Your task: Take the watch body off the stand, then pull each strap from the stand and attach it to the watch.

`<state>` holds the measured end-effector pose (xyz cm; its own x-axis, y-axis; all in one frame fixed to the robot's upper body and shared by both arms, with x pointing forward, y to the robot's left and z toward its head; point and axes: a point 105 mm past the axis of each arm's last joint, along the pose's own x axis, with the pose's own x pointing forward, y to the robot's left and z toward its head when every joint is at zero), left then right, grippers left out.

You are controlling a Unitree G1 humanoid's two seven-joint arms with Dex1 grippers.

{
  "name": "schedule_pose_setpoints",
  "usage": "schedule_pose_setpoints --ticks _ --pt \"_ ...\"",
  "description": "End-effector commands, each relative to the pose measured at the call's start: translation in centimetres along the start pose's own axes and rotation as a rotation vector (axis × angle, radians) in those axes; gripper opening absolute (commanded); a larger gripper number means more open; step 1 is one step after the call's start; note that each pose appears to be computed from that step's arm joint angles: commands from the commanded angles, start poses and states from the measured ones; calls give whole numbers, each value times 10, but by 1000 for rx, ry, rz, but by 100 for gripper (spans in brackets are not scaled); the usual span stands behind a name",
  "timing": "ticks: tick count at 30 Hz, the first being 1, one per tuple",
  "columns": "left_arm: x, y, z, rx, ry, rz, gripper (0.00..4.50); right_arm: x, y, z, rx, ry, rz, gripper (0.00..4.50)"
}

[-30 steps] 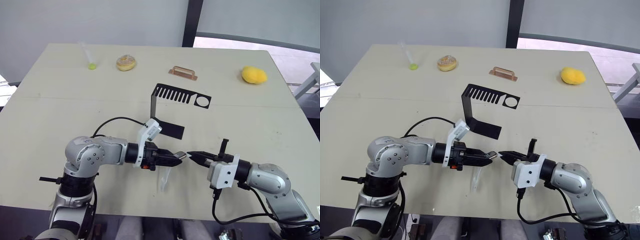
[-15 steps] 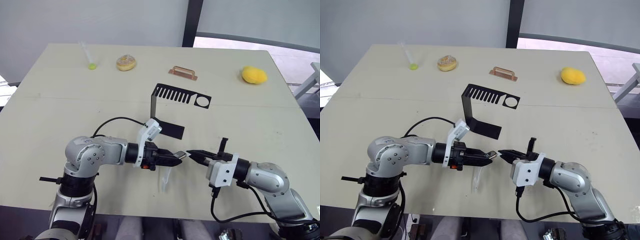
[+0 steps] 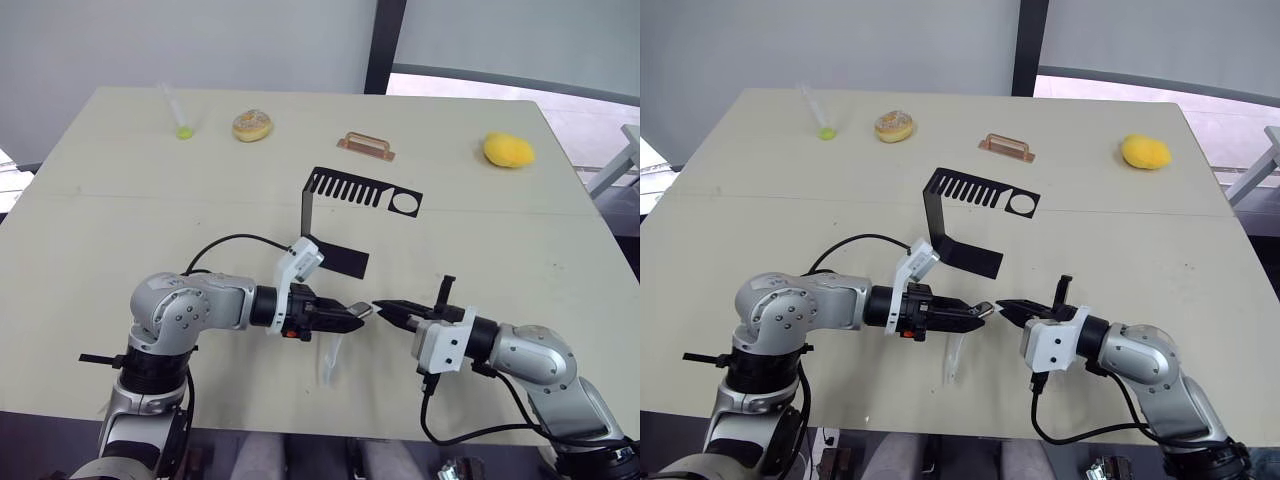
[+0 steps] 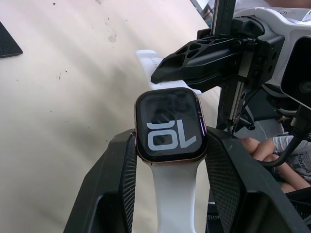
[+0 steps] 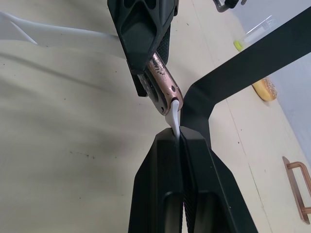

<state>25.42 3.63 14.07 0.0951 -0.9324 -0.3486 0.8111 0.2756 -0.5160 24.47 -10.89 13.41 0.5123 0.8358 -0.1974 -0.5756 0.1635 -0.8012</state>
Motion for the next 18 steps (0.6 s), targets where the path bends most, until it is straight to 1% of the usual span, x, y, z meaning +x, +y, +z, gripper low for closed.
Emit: schedule_pose_setpoints --ticks 1,10,18 --pt "15 -27 5 58 -6 -136 158 11 5 23 -16 -106 16 0" --pt "15 -26 5 56 -5 -132 158 12 5 23 -20 -107 14 0" --pt "13 -19 3 52 0 -88 158 10 1 24 -39 -105 -3 0"
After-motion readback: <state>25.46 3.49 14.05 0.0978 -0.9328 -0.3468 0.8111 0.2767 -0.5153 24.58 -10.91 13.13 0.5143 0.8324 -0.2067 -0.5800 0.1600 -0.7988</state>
